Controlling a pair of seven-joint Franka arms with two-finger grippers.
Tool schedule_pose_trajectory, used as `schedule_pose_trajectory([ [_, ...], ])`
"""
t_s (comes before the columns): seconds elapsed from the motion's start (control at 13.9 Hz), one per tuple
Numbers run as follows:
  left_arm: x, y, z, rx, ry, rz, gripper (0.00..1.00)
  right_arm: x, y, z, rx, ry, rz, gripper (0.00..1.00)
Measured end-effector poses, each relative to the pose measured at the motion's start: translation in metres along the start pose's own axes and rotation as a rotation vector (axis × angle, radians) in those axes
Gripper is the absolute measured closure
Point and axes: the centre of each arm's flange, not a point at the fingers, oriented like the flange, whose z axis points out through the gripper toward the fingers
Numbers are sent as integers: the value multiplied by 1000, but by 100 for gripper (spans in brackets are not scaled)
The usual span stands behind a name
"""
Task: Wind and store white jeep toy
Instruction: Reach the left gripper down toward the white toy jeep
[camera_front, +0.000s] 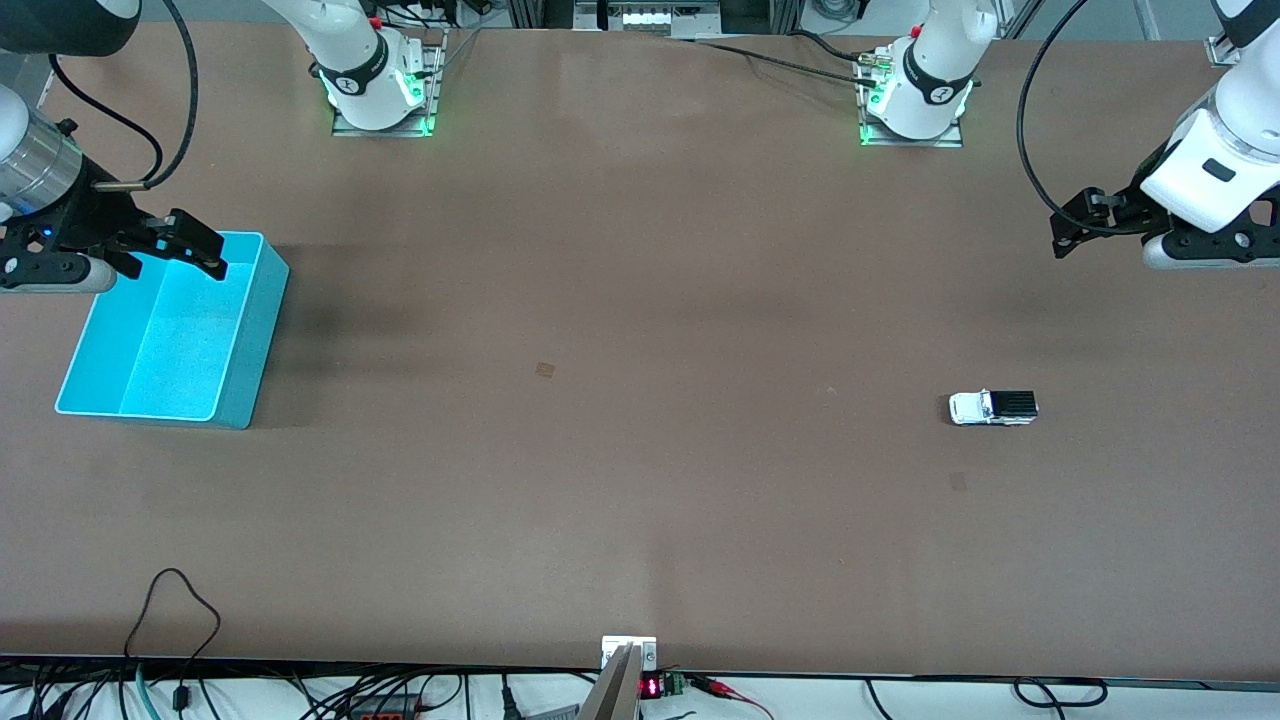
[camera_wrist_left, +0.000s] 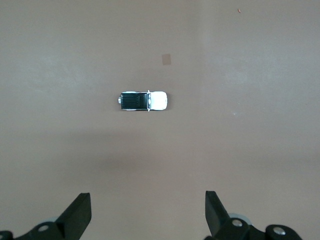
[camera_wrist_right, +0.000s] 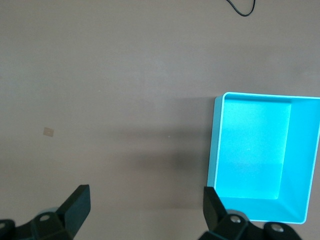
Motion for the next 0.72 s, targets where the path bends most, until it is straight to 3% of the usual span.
schedule_pose_trajectory([
  [0.72,-2,-2,5,2,-34,-4,0,0,0,0,0,0,0,0],
])
